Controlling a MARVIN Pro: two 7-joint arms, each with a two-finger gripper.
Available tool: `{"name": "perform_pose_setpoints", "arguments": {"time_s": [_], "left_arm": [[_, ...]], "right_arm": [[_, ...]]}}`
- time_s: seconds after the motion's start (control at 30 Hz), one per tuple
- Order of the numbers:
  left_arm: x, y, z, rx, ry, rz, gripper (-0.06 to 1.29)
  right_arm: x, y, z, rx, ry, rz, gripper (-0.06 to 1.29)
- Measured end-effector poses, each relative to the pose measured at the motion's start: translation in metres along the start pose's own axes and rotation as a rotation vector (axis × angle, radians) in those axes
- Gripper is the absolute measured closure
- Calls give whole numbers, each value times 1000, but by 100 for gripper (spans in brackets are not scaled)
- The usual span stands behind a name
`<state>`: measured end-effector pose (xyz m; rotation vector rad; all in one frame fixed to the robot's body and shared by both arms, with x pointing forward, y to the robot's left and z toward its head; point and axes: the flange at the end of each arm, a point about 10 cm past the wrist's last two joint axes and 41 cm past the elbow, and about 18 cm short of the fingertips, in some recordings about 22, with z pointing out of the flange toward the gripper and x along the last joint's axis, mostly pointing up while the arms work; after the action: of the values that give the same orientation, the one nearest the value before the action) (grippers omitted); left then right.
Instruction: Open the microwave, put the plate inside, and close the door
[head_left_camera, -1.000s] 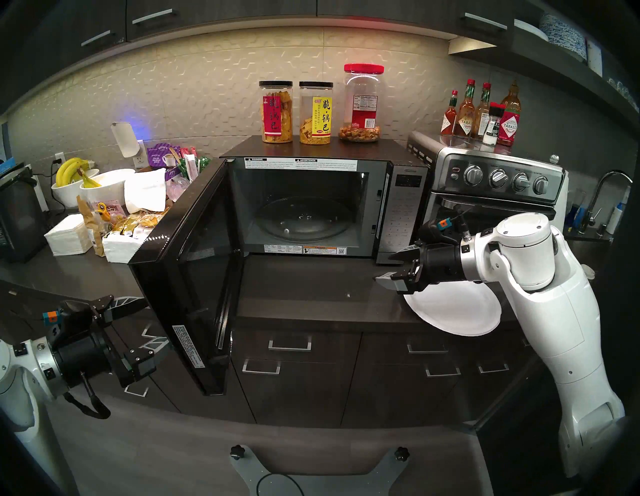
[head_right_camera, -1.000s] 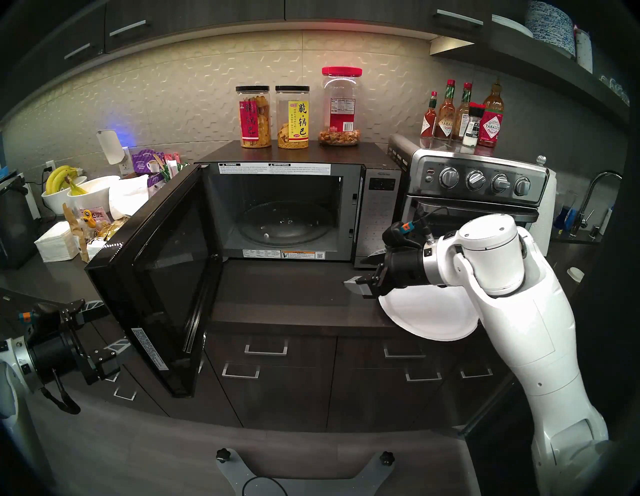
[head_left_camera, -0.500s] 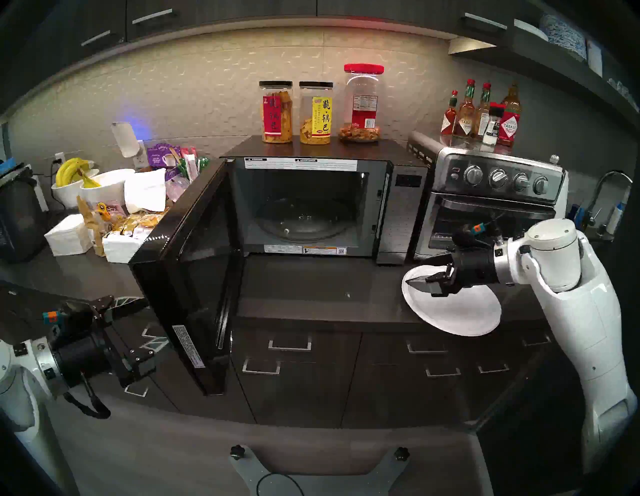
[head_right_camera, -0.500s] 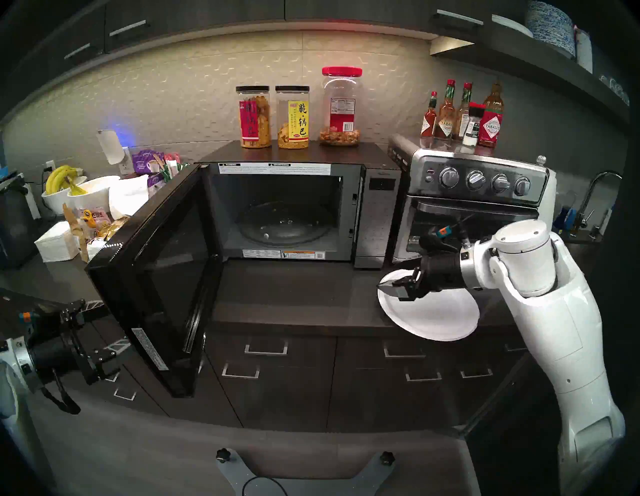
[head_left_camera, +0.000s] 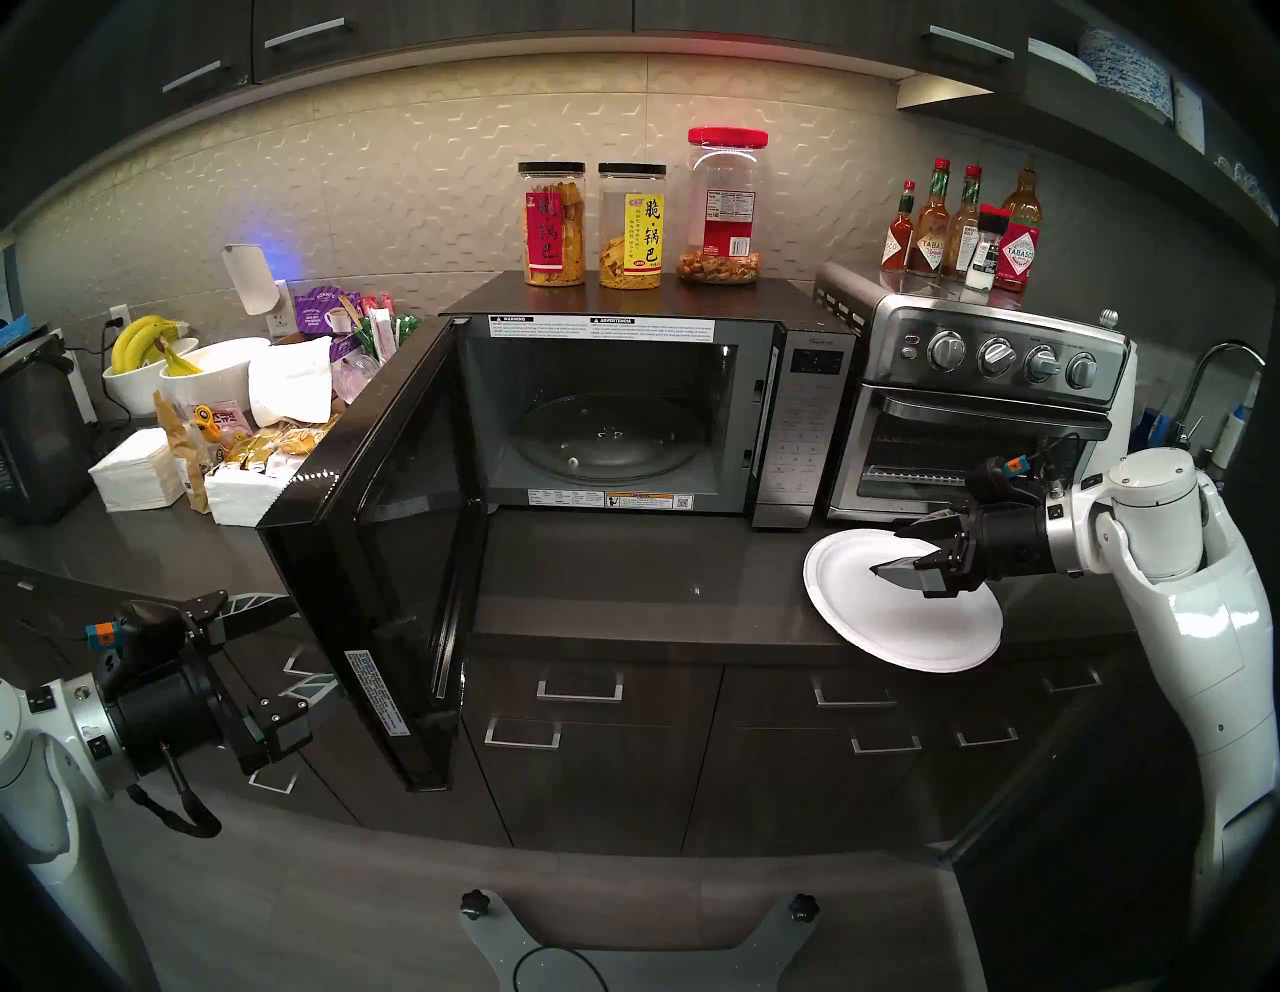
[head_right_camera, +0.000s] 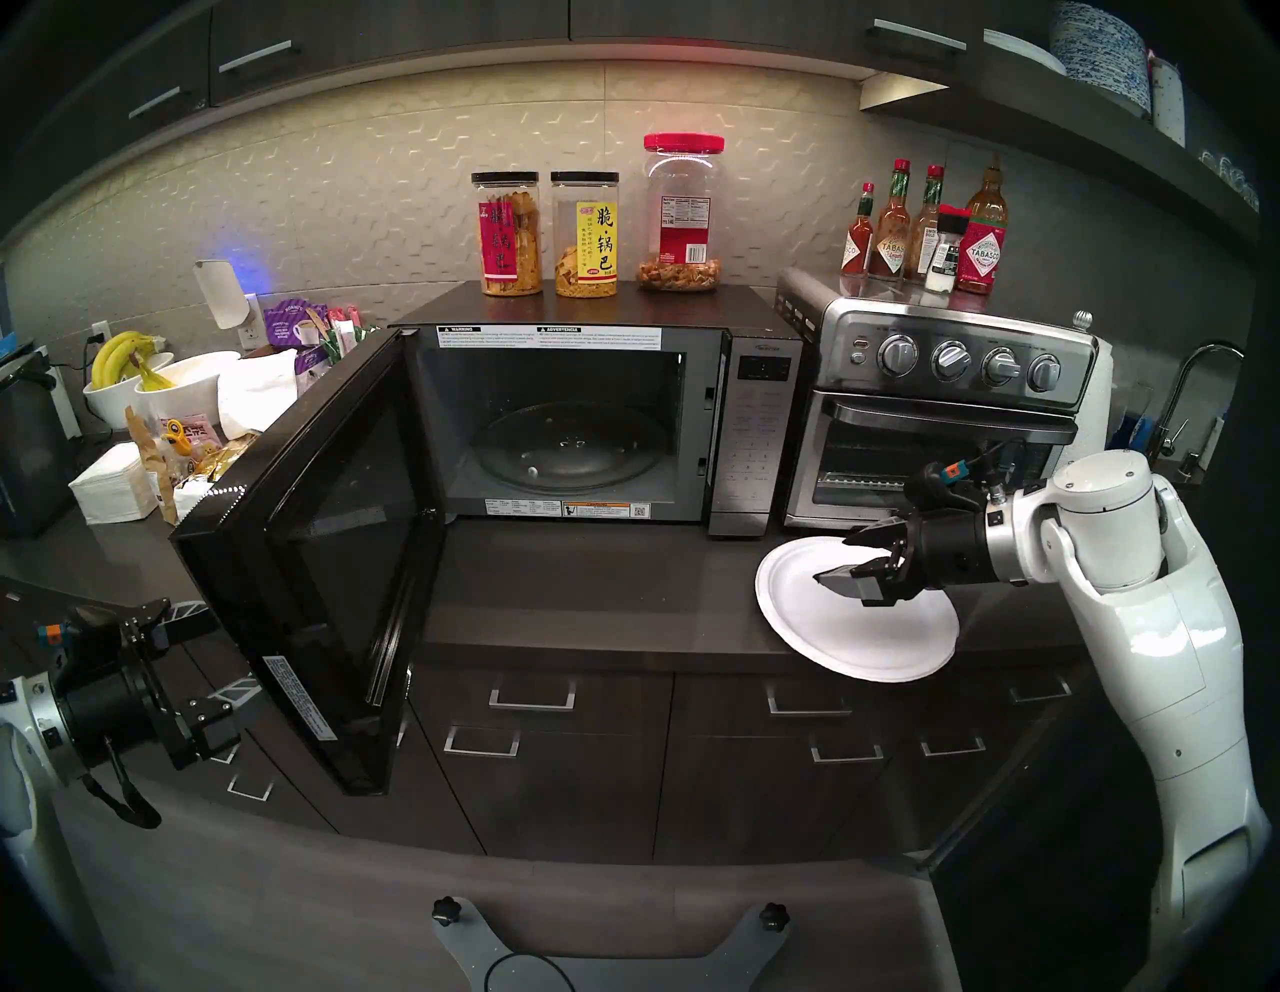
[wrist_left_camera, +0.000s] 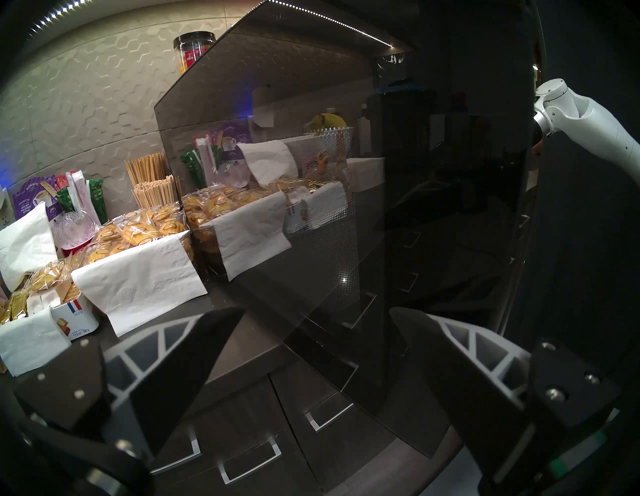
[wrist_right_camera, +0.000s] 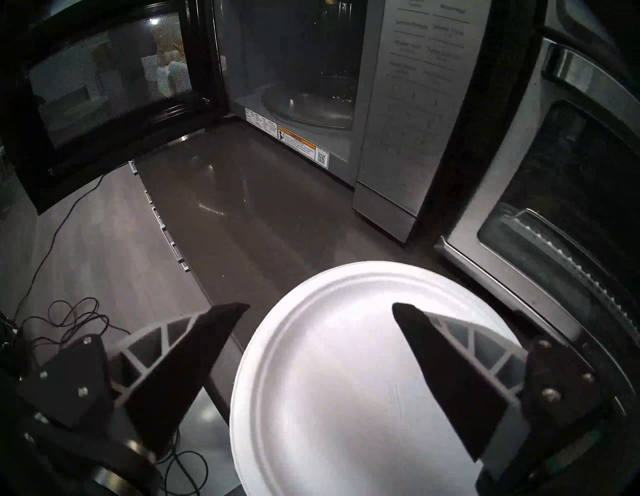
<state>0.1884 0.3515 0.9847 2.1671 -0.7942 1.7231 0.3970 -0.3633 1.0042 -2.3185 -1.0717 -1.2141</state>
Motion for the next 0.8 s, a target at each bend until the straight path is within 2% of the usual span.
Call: {"name": "perform_pose_setpoints", "arguments": {"time_s": [0.27, 0.47, 0.8], "left_arm": [[0, 0, 0, 0, 0, 0, -1], [0, 0, 0, 1, 0, 0, -1], [0, 0, 0, 2, 0, 0, -1]], "right_arm": [[-5, 5, -10, -4, -11, -11, 2], [-18, 15, -17, -21, -37, 8, 2], [-37, 39, -23, -104, -92, 45, 2]]}}
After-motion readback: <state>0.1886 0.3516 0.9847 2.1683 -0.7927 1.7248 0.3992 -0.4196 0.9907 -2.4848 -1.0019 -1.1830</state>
